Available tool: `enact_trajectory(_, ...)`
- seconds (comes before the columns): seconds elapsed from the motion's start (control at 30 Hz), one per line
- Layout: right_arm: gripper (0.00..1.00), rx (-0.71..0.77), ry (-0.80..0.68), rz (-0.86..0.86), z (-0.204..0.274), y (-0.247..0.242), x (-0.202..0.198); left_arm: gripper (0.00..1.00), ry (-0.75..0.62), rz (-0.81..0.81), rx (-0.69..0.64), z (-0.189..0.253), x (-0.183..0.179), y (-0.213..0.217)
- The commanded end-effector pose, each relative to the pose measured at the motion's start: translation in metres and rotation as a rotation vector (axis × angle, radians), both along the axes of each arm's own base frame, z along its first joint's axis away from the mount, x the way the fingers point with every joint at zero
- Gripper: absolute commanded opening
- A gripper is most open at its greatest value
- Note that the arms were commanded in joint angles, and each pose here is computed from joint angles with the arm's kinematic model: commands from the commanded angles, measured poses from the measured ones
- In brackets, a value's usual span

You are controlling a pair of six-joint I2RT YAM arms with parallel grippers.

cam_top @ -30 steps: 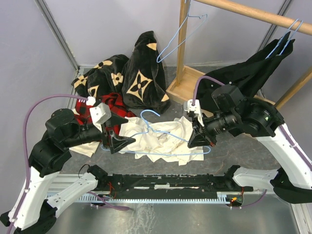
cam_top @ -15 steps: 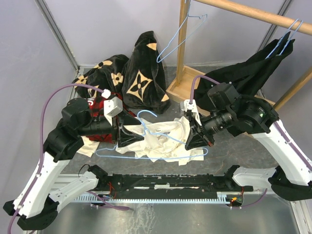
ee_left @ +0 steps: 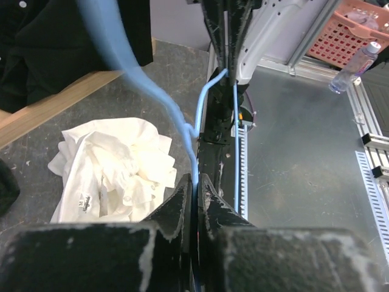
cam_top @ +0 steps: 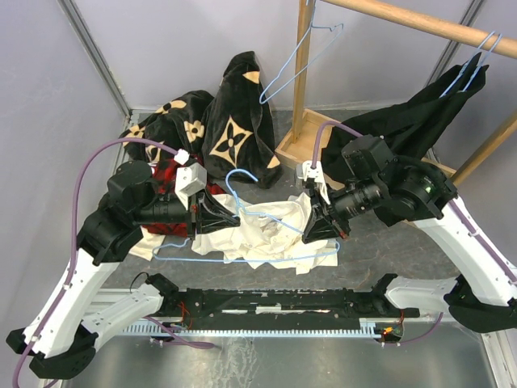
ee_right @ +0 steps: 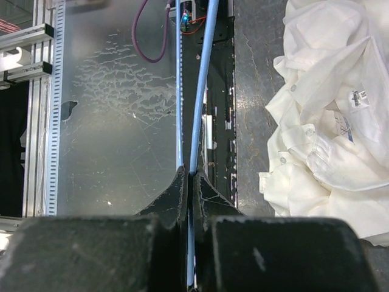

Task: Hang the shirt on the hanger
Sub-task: Adjust the hanger.

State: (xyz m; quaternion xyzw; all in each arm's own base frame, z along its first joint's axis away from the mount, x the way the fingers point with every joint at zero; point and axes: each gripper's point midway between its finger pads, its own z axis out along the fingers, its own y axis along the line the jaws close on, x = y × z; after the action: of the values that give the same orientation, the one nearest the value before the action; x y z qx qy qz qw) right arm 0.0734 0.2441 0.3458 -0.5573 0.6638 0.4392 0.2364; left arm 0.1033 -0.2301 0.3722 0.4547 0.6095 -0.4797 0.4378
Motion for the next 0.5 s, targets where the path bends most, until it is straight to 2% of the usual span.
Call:
enact_trajectory(0.0, 0.04, 0.058, -0.049, 0.015, 0.011, 0.006, 0.002, 0.03, -0.003, 0.018, -0.007, 0.000, 0.004, 0.000)
enact_trajectory(0.2, 0.41, 0.032, -0.145, -0.121, 0.013, -0.004, 0.022, 0.03, -0.005, 0.092, 0.012, -0.004, 0.015, 0.003)
enact_trajectory(0.33, 0.55, 0.013, -0.292, -0.385, 0.019, -0.025, 0.059, 0.03, 0.001, 0.207, 0.039, -0.007, 0.034, 0.009)
enact_trajectory(0.47, 0.65, -0.008, -0.394, -0.683, 0.027, -0.056, 0.095, 0.03, 0.013, 0.407, 0.080, -0.015, 0.067, 0.021)
